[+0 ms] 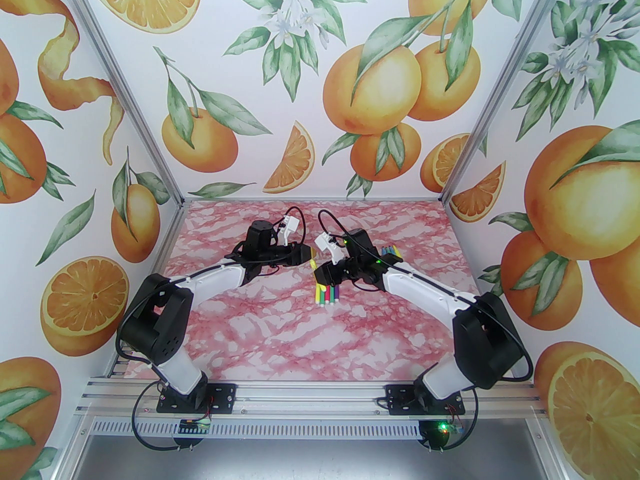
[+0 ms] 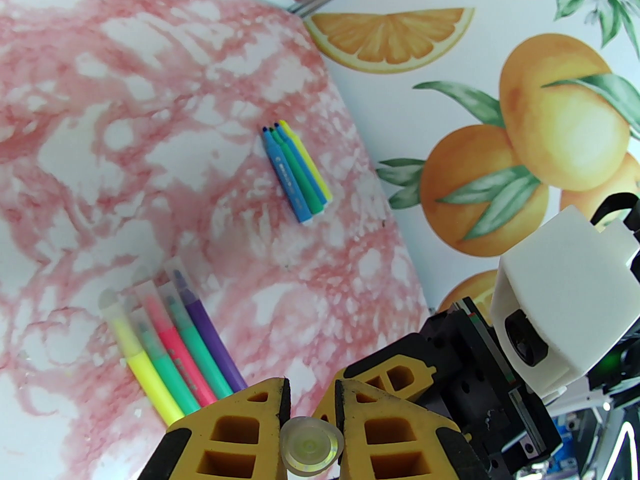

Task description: Open the pen caps

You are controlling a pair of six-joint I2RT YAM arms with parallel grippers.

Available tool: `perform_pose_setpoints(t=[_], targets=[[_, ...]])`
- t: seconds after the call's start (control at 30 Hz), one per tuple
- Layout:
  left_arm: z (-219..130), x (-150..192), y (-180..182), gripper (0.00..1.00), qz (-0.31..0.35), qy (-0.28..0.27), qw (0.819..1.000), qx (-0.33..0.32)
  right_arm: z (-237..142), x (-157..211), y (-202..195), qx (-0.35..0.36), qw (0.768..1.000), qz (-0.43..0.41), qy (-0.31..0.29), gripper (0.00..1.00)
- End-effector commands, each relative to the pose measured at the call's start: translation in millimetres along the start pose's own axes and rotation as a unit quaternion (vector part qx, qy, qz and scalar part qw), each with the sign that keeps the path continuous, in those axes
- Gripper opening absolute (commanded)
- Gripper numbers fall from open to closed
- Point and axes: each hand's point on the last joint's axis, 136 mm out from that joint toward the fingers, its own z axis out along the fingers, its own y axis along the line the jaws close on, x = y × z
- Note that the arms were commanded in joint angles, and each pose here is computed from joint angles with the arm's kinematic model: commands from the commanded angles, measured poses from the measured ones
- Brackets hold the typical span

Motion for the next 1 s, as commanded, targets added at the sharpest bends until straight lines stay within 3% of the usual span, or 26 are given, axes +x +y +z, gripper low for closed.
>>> perform_pose_setpoints(t=[0.0, 0.47, 0.97], targets=[[-7, -16, -27, 0.00, 0.028, -0.019, 0.999, 0.030, 2, -6, 7, -0.013, 1.000, -0.007, -0.013, 0.30], [-9, -18, -35, 0.00, 0.026, -0.020, 0.999, 0.044, 7, -2, 5, -0.017, 1.000, -0.004, -0.010, 0.28], [-17, -26, -36, 0.00, 0.024, -0.033, 0.998, 0.046, 9, 8, 5, -0.022, 1.000, -0.004, 0.003, 0.15]])
